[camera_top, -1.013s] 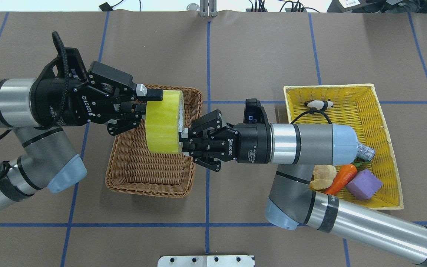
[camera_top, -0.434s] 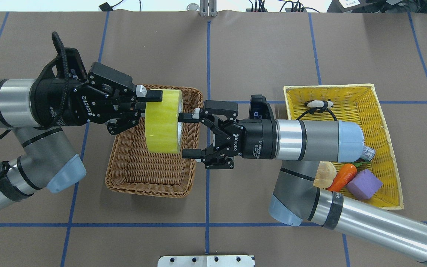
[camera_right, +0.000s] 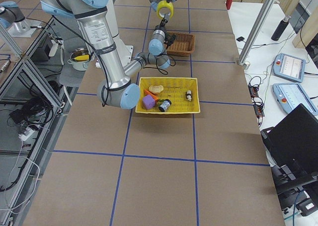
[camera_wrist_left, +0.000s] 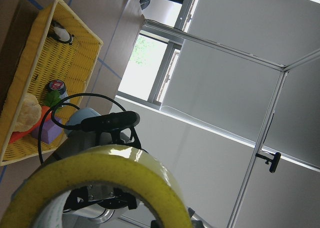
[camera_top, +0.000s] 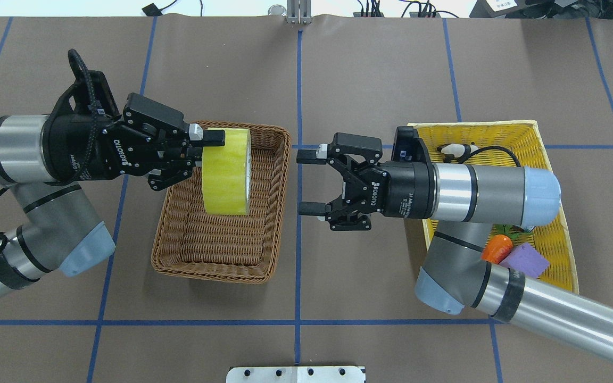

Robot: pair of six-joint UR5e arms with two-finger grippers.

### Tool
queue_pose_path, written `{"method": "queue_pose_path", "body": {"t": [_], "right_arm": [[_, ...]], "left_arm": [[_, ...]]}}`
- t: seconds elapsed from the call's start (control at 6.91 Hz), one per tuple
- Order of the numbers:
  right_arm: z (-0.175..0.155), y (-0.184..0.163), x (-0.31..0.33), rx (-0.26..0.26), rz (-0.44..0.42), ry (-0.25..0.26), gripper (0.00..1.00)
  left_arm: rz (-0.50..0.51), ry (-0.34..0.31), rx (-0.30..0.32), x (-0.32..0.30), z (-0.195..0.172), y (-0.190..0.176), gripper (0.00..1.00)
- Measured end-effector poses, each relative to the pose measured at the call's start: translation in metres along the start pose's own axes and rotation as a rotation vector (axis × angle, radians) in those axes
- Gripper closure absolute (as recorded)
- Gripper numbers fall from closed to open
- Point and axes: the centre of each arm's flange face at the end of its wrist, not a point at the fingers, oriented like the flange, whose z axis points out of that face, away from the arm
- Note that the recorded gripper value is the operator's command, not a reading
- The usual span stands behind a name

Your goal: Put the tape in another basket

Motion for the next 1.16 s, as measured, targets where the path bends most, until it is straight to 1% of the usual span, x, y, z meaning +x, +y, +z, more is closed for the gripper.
{"method": "queue_pose_path", "body": {"t": [0.14,0.29,0.43,0.58,0.72,0.87,1.01,1.16], "right_arm": [[-0.026,-0.014,0.001,0.016,-0.123,0.056,0.00],[-0.063,-0.033,0.002,0.035,-0.273,0.136,0.00],[-0.097,-0.054,0.000,0.064,-0.408,0.230,0.00],[-0.122,-0.073,-0.003,0.089,-0.516,0.338,0.00],[-0.148,-0.092,-0.005,0.114,-0.614,0.447,0.00],[-0.180,-0.109,-0.010,0.140,-0.694,0.548,0.00],[-0.218,-0.125,-0.016,0.176,-0.762,0.635,0.00],[-0.253,-0.138,-0.019,0.211,-0.820,0.724,0.00]], "left_arm": [[0.076,-0.066,0.032,-0.010,-0.001,-0.007,1.00],[0.166,-0.158,0.054,-0.016,0.000,-0.014,1.00],[0.253,-0.256,0.071,-0.014,0.002,-0.022,1.00],[0.322,-0.346,0.093,-0.010,0.004,-0.029,1.00],[0.384,-0.436,0.119,-0.006,0.006,-0.037,1.00],[0.433,-0.533,0.152,0.000,0.007,-0.045,1.00],[0.462,-0.644,0.182,0.008,0.008,-0.049,1.00],[0.465,-0.761,0.199,0.015,0.009,-0.048,1.00]]}}
